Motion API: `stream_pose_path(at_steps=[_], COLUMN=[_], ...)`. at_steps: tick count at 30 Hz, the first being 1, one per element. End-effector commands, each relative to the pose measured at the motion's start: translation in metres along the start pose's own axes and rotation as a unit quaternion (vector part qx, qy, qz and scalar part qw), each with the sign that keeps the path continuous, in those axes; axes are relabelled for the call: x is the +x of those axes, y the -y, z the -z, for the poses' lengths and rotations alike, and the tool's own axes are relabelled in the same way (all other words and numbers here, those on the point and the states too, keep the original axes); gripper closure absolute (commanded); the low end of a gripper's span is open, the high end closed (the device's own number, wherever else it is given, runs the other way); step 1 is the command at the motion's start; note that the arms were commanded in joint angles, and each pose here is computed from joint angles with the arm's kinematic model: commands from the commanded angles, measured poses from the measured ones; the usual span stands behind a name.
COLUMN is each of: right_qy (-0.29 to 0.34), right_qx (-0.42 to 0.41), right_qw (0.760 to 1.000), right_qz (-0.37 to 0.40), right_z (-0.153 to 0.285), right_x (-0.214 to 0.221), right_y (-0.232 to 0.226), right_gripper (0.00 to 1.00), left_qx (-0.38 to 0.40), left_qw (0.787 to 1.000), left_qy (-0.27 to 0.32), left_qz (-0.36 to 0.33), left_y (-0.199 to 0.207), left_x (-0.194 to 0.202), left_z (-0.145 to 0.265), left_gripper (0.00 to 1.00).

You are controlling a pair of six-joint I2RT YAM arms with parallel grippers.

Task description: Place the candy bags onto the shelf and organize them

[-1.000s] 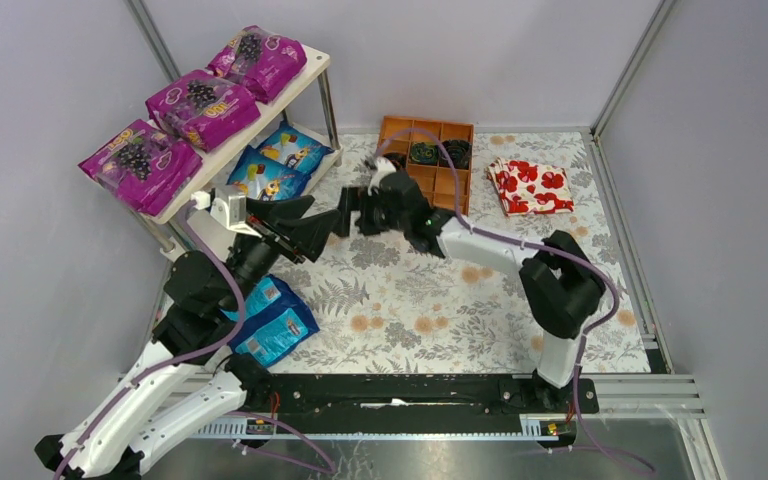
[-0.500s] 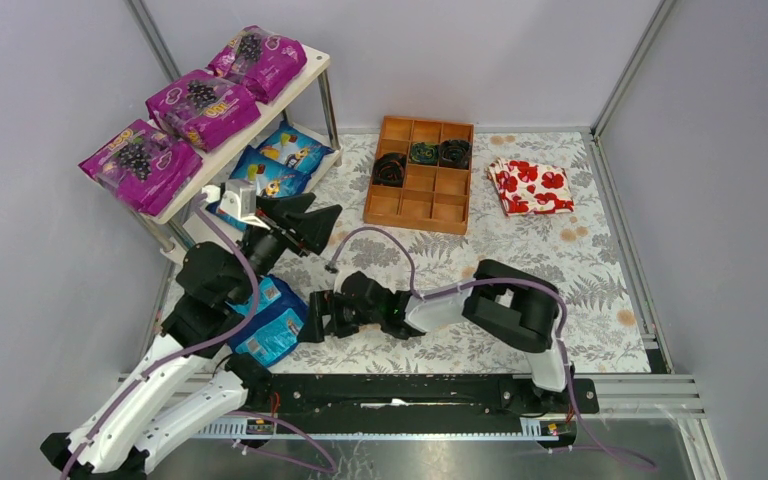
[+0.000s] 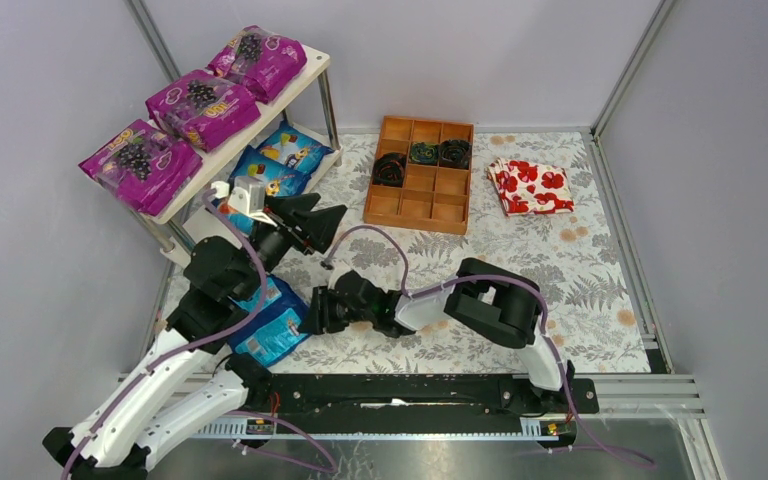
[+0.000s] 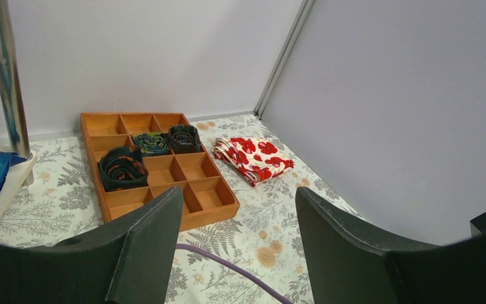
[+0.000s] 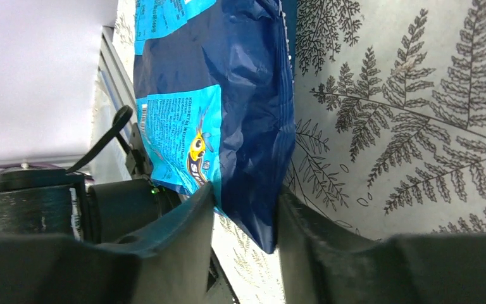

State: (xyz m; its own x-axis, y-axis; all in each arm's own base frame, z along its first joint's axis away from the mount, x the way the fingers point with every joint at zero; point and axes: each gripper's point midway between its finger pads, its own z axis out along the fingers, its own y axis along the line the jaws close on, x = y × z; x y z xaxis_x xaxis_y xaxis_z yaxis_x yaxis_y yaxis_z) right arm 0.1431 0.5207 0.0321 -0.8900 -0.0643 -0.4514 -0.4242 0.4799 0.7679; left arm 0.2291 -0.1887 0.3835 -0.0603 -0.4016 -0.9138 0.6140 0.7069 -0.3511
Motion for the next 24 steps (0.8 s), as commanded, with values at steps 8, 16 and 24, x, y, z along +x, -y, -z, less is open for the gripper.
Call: stream_pose_path(at_steps=[8, 16, 24], right_qy=[0.096, 0.191, 0.247], right_qx=[-0.074, -0.016, 0.056], right_qw=[0.992, 0.979, 0.965], right_qz=[-0.044, -0.068, -0.064], right_z=[0.068, 0.159, 0.223], right_x=[-0.037, -0.061, -0.072], right_y=[-0.003, 0.043, 0.056], right_gripper=[0.95, 1.0, 1.0], left_qx=[0.018, 0.054, 0.103], left_qw=[1.0, 0.997, 0.981], left_qy=[-0.003, -0.056, -0.157], left_qz=[0.001, 0.016, 0.04], left_y=[0.004, 0.013, 0.028], left_x=[0.005, 0.035, 0.091], left_z=[-0.009, -0.022, -0.041], left_gripper=[0.29, 0.25, 0.17])
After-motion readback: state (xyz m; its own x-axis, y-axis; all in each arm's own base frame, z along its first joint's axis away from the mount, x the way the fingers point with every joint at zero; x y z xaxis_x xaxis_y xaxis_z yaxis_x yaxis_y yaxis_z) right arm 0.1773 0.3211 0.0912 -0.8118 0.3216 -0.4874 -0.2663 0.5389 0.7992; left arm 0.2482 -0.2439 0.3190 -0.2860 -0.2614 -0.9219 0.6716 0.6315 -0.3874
